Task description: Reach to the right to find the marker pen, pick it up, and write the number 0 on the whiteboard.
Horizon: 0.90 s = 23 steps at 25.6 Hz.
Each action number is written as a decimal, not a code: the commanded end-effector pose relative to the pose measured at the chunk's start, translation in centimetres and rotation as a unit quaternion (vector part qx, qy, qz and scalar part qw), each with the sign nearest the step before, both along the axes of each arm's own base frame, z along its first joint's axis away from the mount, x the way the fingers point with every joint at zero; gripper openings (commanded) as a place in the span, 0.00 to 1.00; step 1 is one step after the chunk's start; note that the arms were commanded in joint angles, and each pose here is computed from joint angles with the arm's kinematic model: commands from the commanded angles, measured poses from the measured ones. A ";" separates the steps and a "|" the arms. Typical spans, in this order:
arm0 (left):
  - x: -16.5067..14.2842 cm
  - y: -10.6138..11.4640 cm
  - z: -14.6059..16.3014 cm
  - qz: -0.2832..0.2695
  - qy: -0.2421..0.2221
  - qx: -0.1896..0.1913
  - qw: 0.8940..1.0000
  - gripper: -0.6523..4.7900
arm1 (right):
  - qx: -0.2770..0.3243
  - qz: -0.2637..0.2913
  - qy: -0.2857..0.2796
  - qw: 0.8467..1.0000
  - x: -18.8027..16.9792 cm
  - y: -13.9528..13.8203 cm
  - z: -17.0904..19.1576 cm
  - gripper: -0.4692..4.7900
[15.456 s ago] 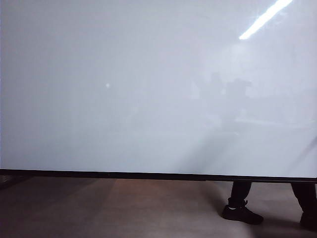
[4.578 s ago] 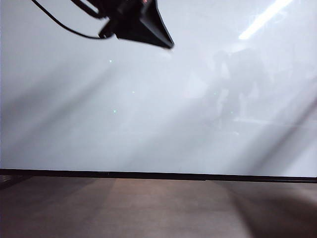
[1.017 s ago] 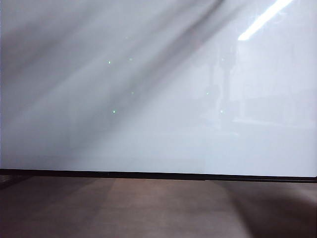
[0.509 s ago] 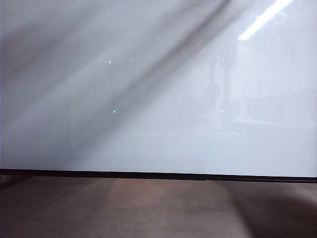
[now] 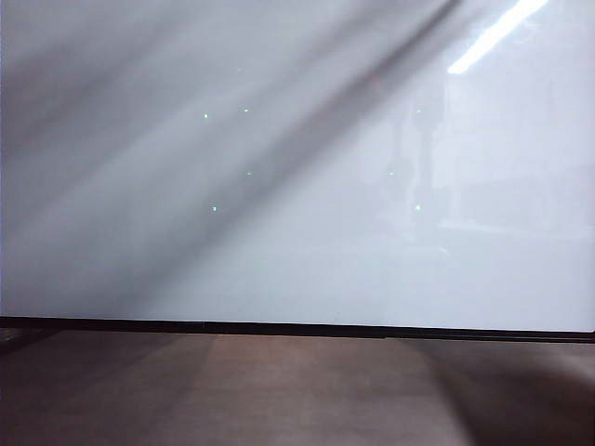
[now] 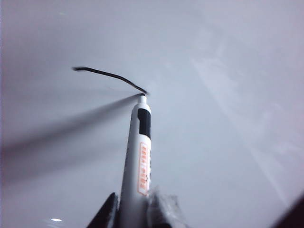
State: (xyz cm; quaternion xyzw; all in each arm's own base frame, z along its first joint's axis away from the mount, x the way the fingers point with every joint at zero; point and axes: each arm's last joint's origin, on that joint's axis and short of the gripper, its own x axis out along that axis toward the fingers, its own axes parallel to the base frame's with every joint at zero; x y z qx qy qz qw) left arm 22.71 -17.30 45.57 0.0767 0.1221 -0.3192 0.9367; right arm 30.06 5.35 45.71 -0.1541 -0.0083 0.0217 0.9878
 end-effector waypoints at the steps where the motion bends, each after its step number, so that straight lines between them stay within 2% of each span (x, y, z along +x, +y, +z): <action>1: -0.4 0.2 0.4 -0.005 -0.003 -0.002 1.000 0.11 | 0.018 0.079 -0.047 0.996 -3.6 0.8 2.6 0.08; 4: -0.4 0.2 0.5 -0.005 -0.006 -0.004 1.000 0.11 | 0.027 0.105 -0.066 0.992 -5.7 1.8 3.6 0.08; 7: -0.4 0.2 0.4 -0.005 -0.002 -0.001 1.000 0.11 | 0.022 0.078 -0.043 0.996 -4.1 2.1 2.5 0.08; 11: -0.5 0.3 -0.1 -0.005 0.017 0.014 1.000 0.11 | 0.013 0.074 -0.025 0.997 -2.7 2.3 1.6 0.08; 23: -0.6 0.4 -0.3 -0.005 0.029 0.023 0.999 0.11 | 0.014 0.059 -0.030 0.998 -0.6 2.7 0.6 0.08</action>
